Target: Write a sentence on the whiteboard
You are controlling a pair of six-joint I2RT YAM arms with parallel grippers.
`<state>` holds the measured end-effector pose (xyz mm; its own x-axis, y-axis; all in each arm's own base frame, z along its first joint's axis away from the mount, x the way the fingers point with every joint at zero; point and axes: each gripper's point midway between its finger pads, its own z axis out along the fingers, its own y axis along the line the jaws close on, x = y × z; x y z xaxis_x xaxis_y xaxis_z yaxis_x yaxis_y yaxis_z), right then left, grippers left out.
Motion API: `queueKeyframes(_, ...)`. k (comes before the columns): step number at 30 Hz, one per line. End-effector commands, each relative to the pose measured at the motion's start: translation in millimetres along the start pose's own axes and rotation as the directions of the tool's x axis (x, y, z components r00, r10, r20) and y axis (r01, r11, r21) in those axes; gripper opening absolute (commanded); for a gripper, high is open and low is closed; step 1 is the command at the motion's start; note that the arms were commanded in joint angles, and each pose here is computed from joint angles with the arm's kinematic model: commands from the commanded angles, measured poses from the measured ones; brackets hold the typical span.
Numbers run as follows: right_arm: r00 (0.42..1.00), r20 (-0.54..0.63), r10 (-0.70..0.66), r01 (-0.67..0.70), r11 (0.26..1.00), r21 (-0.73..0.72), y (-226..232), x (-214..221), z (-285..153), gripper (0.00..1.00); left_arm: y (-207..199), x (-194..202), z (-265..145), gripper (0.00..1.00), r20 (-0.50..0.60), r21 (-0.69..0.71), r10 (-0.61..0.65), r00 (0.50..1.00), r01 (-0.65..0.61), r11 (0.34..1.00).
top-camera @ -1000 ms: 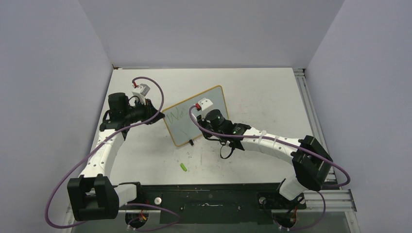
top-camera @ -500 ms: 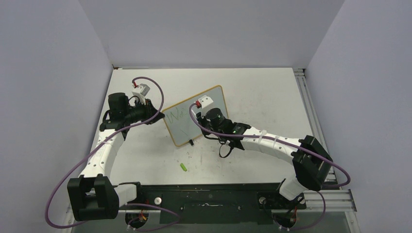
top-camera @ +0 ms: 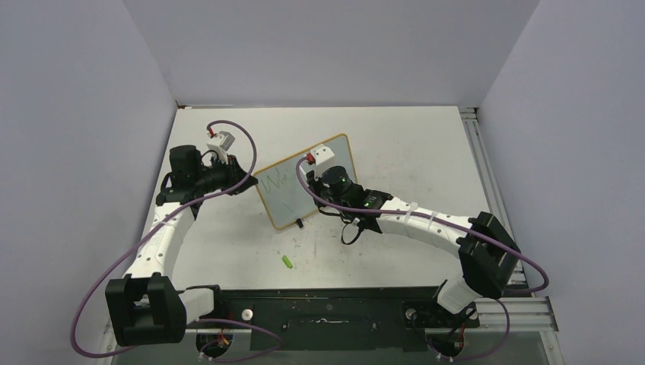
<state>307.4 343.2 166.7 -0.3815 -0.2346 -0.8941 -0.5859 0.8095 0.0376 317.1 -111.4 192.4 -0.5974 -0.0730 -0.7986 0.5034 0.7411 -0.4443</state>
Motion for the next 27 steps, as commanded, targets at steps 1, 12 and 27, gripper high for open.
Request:
queueKeyframes(1,0.999,0.034,0.015,-0.016,0.999,0.039,-7,-11,6,0.05,-8,-10,-2,0.00,0.014,0.017,0.027,1.000,-0.027,1.000)
queueKeyframes(12,0.999,-0.039,0.025,-0.024,0.999,0.037,-9,21,4,0.05,-8,-10,-3,0.00,0.015,0.016,0.027,1.000,-0.028,0.999)
queueKeyframes(27,0.999,-0.042,0.029,-0.028,0.999,0.038,-10,22,1,0.05,-8,-9,-3,0.00,0.015,0.016,0.027,1.000,-0.027,0.999)
